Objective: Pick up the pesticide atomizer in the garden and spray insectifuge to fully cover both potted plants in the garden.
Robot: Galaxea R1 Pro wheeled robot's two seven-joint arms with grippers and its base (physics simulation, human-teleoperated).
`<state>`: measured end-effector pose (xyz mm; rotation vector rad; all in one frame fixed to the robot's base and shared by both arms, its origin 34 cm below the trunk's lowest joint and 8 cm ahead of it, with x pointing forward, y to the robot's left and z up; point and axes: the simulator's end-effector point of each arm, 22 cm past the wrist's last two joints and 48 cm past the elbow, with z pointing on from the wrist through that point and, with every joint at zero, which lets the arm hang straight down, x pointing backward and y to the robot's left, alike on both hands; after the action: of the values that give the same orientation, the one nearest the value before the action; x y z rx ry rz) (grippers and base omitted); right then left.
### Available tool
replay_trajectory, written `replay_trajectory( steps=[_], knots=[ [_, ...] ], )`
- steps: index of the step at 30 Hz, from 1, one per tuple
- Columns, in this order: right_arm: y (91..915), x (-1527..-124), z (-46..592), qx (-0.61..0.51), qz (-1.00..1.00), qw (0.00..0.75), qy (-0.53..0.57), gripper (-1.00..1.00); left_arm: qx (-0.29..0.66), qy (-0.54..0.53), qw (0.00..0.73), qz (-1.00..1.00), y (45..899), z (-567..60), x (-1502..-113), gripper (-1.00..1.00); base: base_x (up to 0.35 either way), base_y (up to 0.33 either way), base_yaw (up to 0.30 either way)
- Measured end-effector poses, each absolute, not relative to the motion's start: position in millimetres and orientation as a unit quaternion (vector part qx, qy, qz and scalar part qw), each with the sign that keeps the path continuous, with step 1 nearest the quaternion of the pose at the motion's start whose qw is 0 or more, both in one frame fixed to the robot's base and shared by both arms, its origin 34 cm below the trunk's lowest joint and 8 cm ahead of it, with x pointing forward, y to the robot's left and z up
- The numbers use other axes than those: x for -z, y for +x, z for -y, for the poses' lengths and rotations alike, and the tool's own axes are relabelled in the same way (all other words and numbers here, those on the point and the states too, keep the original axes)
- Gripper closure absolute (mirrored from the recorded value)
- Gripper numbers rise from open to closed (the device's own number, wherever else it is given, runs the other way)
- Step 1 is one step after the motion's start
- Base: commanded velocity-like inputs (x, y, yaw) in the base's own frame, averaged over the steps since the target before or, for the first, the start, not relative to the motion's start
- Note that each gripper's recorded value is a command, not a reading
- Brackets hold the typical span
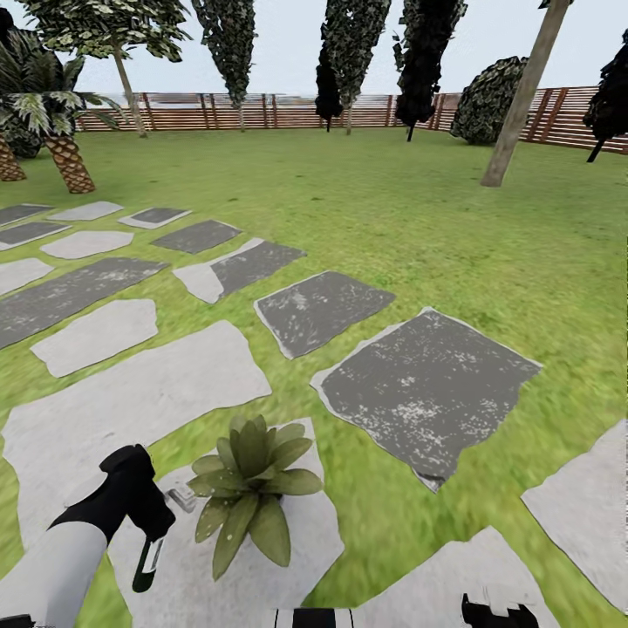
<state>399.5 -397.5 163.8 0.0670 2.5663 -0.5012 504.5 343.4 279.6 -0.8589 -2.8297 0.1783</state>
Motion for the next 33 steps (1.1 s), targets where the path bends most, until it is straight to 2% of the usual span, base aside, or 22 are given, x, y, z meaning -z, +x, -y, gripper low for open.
replay_trajectory(
  steps=[12, 26, 33],
  knots=[
    [400, -164, 397, 0.185, -0.947, 0.260, 0.025, -1.00, -0.063, -0.283, 0.096, 0.952, 496, -345, -275, 1.00, -0.080, -0.267, 0.236],
    [400, -164, 397, 0.184, -0.948, 0.260, 0.022, -1.00, -0.055, -0.287, 0.100, 0.951, 496, -347, -275, 1.00, -0.039, -0.273, 0.015],
    [400, -164, 397, 0.185, -0.947, 0.260, 0.022, -1.00, -0.041, -0.294, 0.110, 0.949, 494, -356, -276, 1.00, -0.149, -0.250, 0.230]
  ],
)
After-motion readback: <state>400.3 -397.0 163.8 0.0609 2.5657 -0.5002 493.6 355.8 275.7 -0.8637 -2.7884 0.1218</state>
